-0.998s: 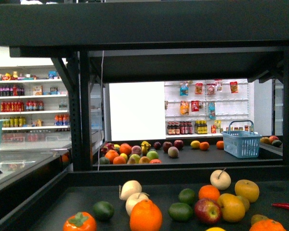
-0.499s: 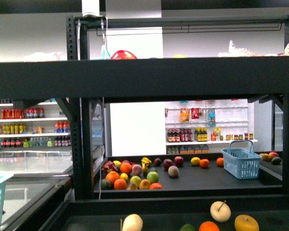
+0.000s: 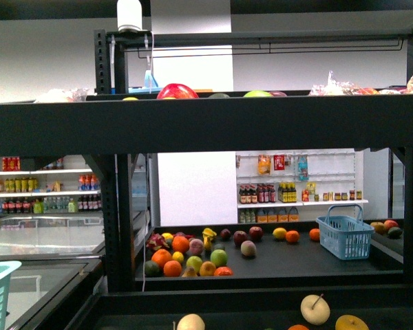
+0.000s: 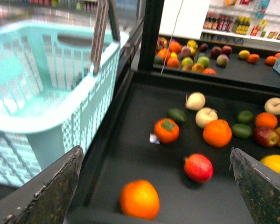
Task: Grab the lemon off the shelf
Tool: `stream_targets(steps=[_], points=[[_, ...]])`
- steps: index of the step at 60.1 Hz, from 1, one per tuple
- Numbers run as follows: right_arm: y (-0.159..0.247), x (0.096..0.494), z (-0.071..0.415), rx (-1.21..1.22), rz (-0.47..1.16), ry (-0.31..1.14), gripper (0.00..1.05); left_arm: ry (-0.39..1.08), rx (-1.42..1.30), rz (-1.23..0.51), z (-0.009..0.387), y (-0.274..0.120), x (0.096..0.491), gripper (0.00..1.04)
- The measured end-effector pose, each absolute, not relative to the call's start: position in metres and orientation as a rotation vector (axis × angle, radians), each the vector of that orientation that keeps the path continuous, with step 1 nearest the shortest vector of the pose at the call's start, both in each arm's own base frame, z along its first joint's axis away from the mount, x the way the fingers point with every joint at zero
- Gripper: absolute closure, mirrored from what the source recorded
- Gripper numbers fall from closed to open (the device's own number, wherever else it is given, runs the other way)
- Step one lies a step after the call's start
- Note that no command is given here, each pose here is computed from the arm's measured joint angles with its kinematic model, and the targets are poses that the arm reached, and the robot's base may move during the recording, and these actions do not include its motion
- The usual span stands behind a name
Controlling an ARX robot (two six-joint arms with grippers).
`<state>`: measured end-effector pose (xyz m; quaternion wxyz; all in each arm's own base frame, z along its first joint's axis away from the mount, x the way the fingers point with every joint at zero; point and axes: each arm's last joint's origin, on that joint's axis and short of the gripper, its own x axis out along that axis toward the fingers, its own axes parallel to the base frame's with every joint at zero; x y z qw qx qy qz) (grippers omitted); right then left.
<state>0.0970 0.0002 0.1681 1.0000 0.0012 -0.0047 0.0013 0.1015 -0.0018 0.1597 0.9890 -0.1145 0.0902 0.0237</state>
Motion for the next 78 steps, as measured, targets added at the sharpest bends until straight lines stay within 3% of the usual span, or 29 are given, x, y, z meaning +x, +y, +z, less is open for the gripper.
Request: stream_targets(steps=[14,31,45,54,78], points=[[0.000,0.097,0.168,0.002,0.002,-0.009,0.07,0.142,-0.577,-0.032,0.214,0.010,0.120,0.08],[0.000,0.097,0.168,0.002,0.002,-0.009,0.07,0.160,-1.060,-0.001,0.271,0.090,0.174,0.08],[0.000,0.097,0.168,0.002,0.002,-0.009,0.07,0.203,-1.261,0.105,0.262,0.152,0.221,0.08],[0.000,0.097,0.168,0.002,0.002,-0.009,0.07,0.155,-1.314,-0.008,0.269,0.186,0.269,0.08],[0.000,0.097,0.168,0.002,0.002,-0.009,0.07,0.170,-1.412,-0.020,0.271,0.197,0.338,0.08]])
